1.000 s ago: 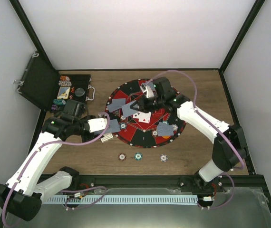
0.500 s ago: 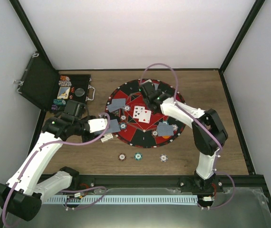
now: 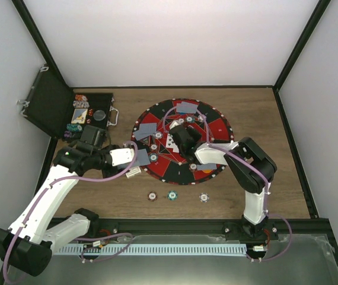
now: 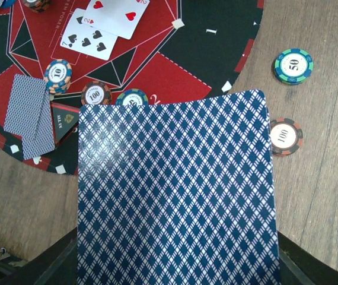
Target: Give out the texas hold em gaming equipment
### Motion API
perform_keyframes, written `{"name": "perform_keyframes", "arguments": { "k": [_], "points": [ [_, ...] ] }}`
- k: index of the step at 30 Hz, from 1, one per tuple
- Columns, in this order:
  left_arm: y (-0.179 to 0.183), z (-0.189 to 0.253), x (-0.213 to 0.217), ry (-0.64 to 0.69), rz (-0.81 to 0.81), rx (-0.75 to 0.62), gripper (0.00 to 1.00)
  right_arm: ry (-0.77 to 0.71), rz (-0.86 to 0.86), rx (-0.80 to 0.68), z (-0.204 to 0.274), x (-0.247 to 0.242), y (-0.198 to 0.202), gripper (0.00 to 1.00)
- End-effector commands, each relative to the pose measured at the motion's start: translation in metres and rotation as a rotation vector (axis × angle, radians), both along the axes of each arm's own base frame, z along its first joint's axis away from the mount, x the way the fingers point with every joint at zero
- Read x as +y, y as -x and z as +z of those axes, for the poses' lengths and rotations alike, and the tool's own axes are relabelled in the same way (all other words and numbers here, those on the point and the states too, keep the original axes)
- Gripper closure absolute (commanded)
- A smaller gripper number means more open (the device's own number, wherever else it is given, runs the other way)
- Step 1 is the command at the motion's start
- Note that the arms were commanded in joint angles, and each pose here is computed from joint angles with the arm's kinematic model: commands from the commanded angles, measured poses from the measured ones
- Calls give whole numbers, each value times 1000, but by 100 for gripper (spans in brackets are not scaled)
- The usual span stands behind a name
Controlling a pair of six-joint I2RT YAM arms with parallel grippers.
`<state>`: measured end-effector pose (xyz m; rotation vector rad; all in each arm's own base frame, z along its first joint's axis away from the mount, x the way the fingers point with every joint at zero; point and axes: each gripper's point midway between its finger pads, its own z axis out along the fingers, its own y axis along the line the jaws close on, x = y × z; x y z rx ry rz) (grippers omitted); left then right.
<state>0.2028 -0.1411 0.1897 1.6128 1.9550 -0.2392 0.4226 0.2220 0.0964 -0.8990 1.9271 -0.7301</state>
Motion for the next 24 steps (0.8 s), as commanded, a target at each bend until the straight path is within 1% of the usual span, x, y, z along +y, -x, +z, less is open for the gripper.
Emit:
{"name": "perform_keyframes", "arguments": {
  "k": [1, 5, 9, 12, 14, 15, 17, 18, 21, 22, 24],
  "points": [
    [-2, 3, -3, 20, -9, -14, 94, -33, 16, 97, -25, 4, 14, 96],
    [-1, 4, -5, 28, -12, -7, 94, -45, 3, 154, -35, 4, 23, 94],
    [0, 5, -5, 25, -16, 0, 94, -48, -21, 201, -41, 3, 31, 89],
    [1, 4, -4, 22, -18, 5, 94, -96, -31, 260, -43, 6, 38, 83],
    [1, 4, -4, 22, -17, 3, 94, -136, -30, 294, -42, 9, 43, 77],
    [1, 5, -5, 25, -20, 3, 94, -154, -29, 308, -40, 11, 46, 71],
    [1, 6, -5, 29, -21, 3, 94, -185, -30, 322, -37, 13, 48, 41],
    [1, 6, -6, 31, -21, 2, 94, -198, -30, 324, -34, 14, 49, 33],
    [1, 8, -7, 36, -21, 2, 94, -252, -34, 322, -19, 19, 49, 25],
    [1, 8, -6, 37, -21, 2, 94, -275, -34, 319, -12, 22, 48, 20],
    [1, 8, -6, 36, -20, 0, 94, -335, -35, 305, 5, 28, 46, 13]
  ]
}}
